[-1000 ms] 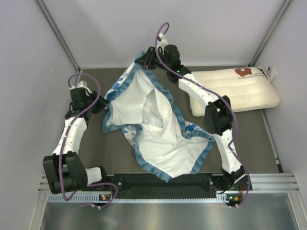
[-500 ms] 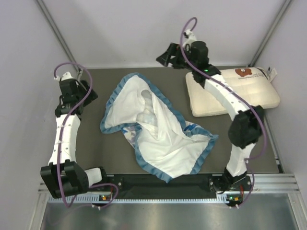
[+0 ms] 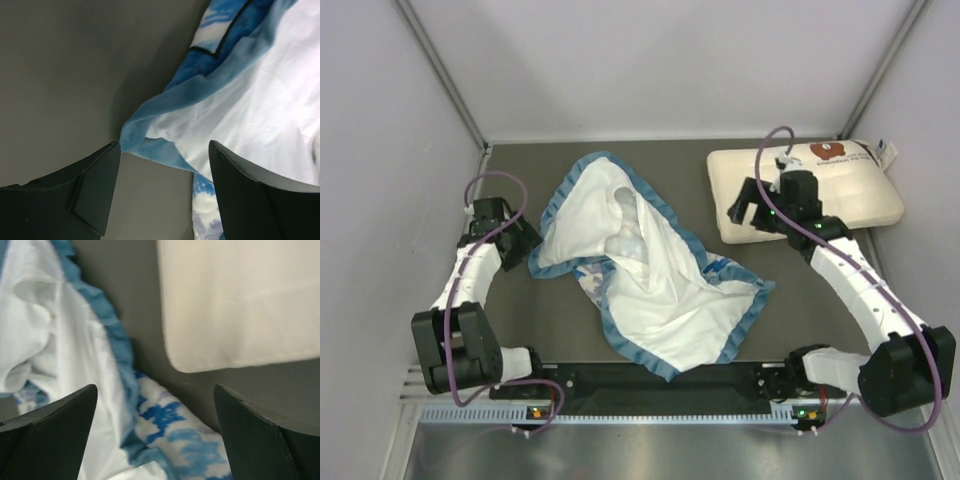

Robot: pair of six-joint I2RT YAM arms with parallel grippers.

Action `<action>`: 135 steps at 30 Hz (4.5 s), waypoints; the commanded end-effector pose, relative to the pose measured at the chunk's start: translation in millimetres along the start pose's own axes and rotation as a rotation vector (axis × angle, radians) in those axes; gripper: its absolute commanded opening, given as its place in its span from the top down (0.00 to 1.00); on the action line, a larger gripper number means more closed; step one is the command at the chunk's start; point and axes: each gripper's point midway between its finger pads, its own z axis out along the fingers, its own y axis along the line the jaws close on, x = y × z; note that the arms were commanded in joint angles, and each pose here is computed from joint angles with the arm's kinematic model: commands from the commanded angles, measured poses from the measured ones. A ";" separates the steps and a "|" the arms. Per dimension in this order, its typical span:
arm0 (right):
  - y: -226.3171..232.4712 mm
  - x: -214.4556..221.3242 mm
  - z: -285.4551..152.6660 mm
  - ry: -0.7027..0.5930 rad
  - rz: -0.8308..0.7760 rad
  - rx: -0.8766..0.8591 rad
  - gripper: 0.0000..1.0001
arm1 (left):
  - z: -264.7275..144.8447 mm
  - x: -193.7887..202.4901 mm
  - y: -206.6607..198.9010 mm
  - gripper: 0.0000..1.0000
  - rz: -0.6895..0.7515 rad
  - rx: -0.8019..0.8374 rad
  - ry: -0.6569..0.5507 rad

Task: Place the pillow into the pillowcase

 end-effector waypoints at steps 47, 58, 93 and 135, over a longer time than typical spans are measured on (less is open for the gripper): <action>143.3 -107.9 -43.8 -0.111 -0.313 -0.253 1.00 | -91.8 -50.0 -104.4 0.01 0.064 0.461 -0.125; 219.5 30.9 -97.7 0.152 -0.456 -0.662 1.00 | -144.0 -23.5 -140.0 0.01 0.016 0.714 -0.063; 157.1 153.6 -155.4 0.272 -0.441 -0.725 1.00 | -88.3 182.5 -253.1 0.66 0.228 0.927 0.654; 194.9 60.8 134.2 0.289 -0.412 -0.132 0.66 | -114.1 30.3 -69.7 1.00 0.172 0.473 -0.611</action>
